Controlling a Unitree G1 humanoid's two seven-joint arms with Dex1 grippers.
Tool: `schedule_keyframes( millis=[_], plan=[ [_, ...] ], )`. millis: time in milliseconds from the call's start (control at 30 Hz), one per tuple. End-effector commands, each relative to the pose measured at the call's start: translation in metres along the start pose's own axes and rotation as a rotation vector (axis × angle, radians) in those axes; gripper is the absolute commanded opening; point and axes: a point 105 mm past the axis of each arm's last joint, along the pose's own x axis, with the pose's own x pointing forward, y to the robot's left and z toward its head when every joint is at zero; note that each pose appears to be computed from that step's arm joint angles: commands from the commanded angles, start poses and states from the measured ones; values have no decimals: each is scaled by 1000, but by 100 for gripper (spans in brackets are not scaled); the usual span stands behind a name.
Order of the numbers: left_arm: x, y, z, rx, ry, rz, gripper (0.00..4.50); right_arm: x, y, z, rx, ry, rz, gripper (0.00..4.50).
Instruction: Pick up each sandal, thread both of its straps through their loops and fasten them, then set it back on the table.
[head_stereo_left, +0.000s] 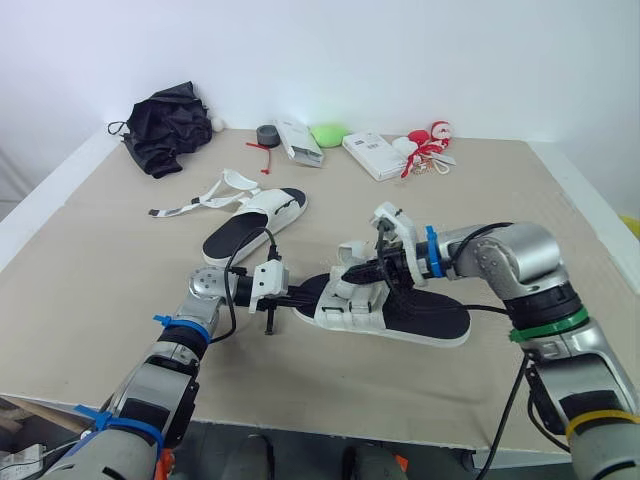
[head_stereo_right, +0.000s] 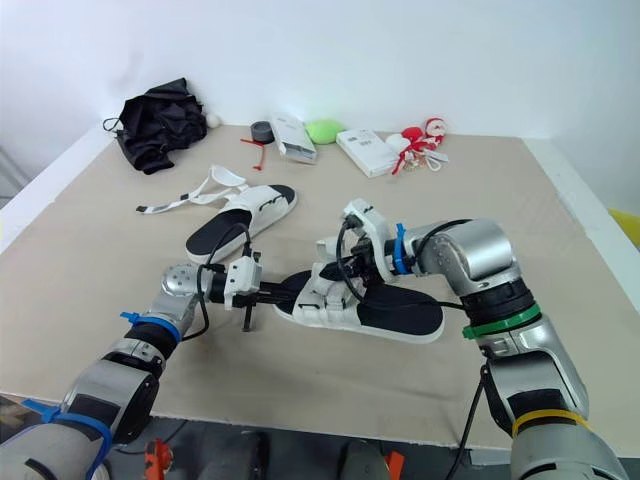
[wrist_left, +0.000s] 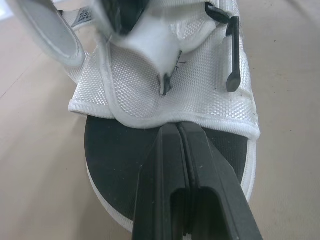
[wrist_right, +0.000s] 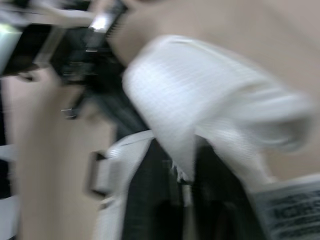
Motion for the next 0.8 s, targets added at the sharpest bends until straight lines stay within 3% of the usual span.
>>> schedule_keyframes(
  millis=[33,100,367,800],
  plan=[
    [-4,-48,-54,-218,167,-105,0,-3,-4,13,50,-39,-16,230],
    [-4,-48,-54,-219,167,-106,0,-8,6,21,71,-69,57,267],
    [-3,-49,-54,-223,162,-103,0,-27,41,28,21,-133,231,267],
    [-5,-50,-56,-231,161,-92,0,-2,45,-7,-297,-61,14,267]
  ],
)
